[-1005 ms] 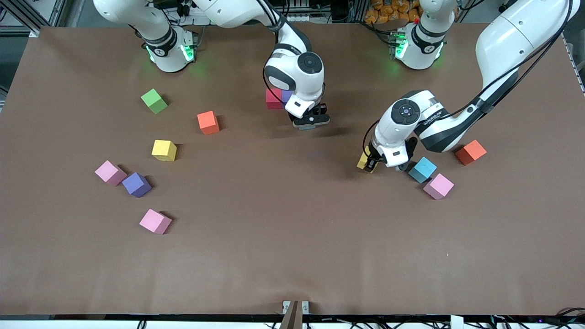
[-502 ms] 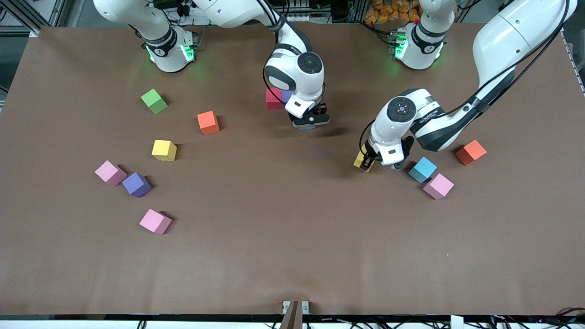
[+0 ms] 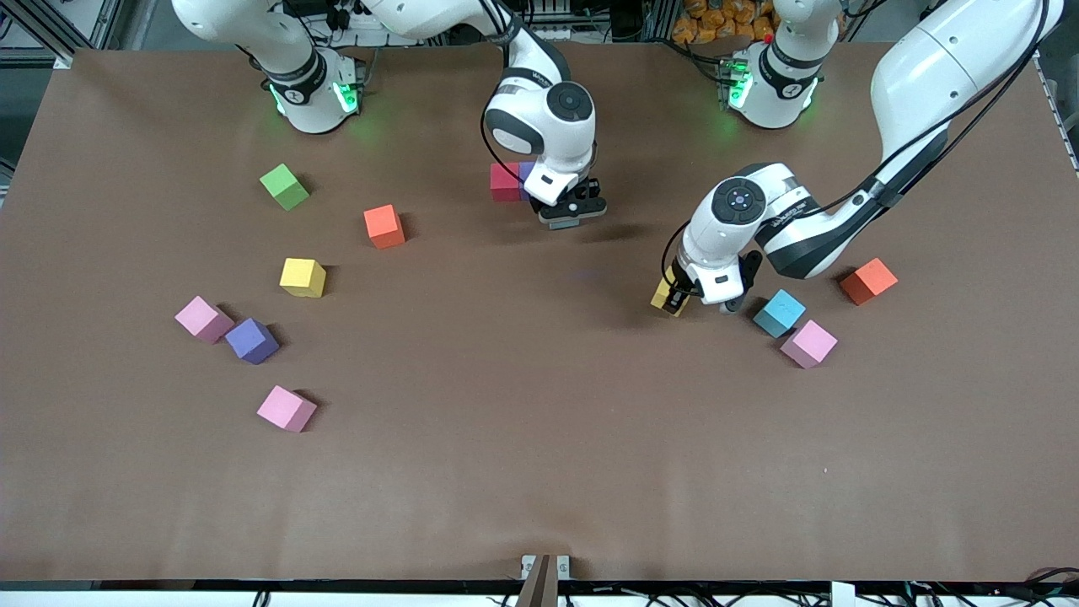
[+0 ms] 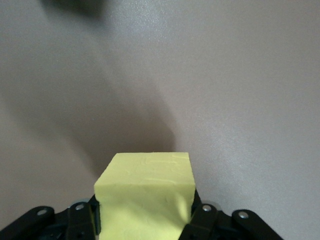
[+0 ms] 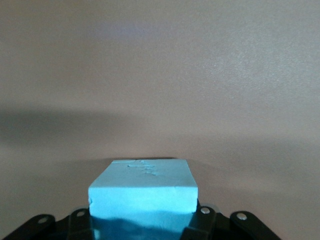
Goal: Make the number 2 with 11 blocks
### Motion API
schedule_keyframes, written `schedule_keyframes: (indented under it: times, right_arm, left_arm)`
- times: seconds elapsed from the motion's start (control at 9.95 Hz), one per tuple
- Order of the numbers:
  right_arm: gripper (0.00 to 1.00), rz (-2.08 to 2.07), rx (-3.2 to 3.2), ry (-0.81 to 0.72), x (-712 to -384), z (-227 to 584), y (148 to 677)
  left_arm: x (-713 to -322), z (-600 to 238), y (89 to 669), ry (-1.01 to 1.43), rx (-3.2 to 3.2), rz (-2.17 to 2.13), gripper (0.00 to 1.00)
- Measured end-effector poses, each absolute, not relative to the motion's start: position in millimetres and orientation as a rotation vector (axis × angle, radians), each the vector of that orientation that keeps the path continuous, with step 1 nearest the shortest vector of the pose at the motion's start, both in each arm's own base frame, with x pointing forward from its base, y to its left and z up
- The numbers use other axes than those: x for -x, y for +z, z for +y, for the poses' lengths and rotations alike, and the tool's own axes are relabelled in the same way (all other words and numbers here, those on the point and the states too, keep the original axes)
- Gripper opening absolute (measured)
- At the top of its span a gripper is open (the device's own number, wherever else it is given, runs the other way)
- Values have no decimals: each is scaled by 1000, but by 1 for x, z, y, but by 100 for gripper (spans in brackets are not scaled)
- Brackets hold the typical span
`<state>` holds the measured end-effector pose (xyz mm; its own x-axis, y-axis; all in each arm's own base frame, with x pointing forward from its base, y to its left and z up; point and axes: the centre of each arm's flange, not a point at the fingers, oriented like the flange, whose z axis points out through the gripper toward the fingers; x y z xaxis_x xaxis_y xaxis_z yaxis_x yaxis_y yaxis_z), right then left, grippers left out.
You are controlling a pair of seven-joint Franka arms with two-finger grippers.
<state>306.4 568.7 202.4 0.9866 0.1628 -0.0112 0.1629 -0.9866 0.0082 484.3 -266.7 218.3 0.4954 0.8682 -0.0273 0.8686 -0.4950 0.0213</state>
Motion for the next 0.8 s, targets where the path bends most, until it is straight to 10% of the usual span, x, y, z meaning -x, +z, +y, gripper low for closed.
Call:
schedule_keyframes:
  times: [0.8]
  right_arm:
    - [61,253,-3137,3,-305,568,200]
  left_arm:
    - [-484,-268,218,-20,-2698,1545,61]
